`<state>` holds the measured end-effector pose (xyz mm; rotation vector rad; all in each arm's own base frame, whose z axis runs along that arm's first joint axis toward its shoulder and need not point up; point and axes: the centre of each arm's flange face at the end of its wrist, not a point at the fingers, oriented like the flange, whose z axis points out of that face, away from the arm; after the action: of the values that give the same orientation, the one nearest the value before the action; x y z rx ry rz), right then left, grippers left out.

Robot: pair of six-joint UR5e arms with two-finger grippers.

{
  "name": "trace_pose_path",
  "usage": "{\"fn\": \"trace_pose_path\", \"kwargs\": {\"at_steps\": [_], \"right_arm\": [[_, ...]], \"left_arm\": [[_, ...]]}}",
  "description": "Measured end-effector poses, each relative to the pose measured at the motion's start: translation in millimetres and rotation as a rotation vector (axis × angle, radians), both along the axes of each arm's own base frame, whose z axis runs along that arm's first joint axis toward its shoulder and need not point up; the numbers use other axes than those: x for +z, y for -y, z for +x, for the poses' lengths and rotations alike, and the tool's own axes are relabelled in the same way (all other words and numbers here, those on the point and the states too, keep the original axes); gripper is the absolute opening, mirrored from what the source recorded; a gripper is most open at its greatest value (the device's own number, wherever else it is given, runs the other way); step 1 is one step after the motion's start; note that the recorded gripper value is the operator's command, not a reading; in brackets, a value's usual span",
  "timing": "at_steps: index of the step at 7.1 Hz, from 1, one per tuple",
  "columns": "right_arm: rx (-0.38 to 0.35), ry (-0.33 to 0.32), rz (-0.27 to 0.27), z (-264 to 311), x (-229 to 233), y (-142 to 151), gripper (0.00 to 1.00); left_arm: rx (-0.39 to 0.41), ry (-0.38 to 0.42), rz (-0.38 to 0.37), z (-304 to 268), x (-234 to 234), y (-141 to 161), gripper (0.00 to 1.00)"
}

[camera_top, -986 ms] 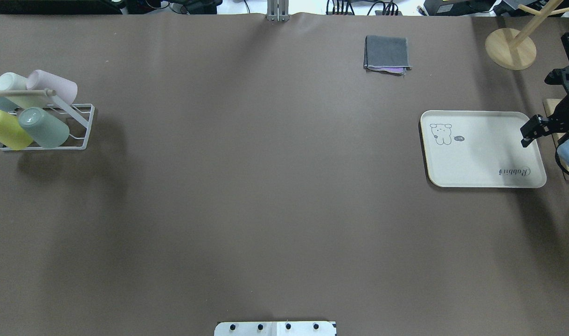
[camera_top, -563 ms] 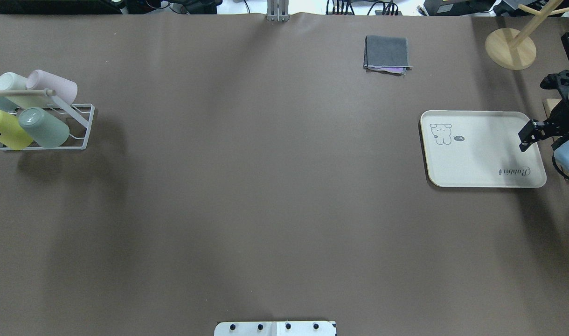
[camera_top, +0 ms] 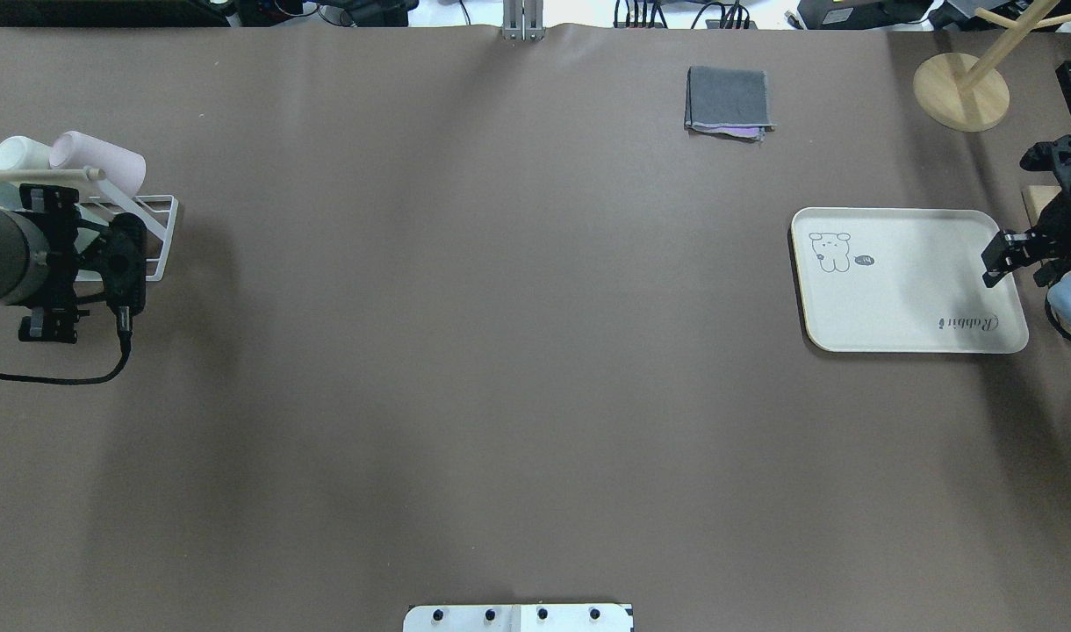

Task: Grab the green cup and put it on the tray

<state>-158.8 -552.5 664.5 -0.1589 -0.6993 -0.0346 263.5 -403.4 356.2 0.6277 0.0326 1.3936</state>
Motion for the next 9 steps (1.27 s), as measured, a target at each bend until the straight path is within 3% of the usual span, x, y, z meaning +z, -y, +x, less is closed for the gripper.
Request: {"fn": "trace_pose_path", "kwargs": {"at_steps": [3, 5, 9], "right_arm": [[0.004, -0.008, -0.02, 3.9, 11.3, -5.5, 0.48], [0.007, -0.012, -0.031, 6.8, 17.4, -9.5, 0.4], [0.005, -0.014, -0.039, 5.2, 21.3, -8.0, 0.33]], "left_arm": [[0.155, 0.348, 0.254, 28.2, 39.1, -36.5, 0.98], [0.183, 0.576, 0.424, 45.8, 73.4, -61.6, 0.98], [0.219, 0.831, 0.58, 81.7, 134.3, -75.6, 0.98]]}}
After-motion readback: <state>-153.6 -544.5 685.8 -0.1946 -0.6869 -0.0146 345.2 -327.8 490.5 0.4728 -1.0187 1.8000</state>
